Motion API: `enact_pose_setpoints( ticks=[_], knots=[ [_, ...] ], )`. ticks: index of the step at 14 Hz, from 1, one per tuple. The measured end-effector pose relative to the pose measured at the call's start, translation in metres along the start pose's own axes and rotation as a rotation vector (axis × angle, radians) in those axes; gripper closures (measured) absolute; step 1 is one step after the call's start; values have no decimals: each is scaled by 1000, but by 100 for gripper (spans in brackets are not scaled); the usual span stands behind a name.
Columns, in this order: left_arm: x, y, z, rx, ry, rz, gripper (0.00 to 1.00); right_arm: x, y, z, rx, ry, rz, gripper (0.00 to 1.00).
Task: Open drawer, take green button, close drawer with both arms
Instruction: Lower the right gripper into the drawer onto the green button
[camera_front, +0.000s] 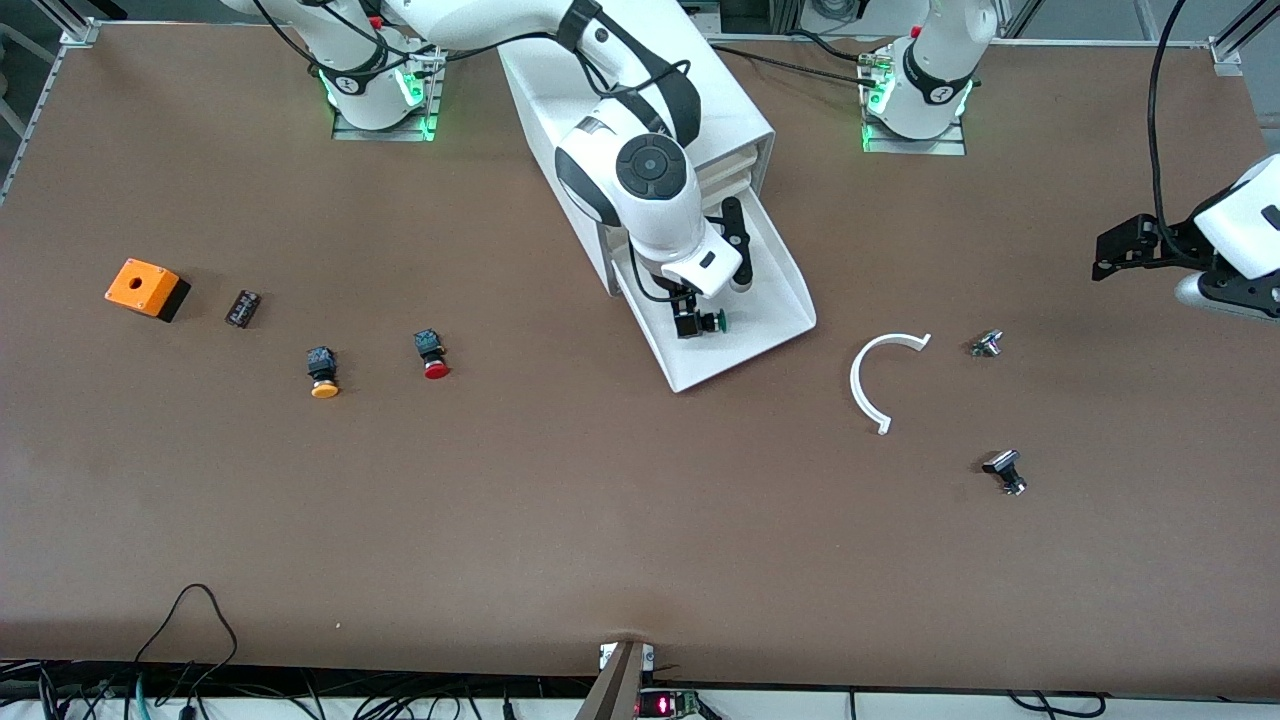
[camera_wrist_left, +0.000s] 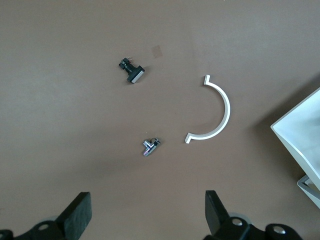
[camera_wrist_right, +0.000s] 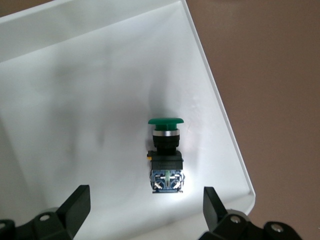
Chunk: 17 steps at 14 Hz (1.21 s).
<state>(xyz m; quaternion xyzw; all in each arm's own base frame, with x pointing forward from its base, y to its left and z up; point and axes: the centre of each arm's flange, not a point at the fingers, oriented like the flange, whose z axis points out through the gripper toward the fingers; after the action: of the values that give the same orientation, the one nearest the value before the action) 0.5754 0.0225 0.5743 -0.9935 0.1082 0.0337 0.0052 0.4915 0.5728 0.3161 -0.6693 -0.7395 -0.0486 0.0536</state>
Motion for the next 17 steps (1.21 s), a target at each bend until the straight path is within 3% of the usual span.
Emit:
enact_pose_setpoints(
  ticks=[7,17],
  knots=[
    [0,0,-2,1,6,0,0,3,-3,54,-40,-35,-4,0],
    [0,0,-2,1,6,0,0,0,3,60,-61,-26,52,5]
  ],
)
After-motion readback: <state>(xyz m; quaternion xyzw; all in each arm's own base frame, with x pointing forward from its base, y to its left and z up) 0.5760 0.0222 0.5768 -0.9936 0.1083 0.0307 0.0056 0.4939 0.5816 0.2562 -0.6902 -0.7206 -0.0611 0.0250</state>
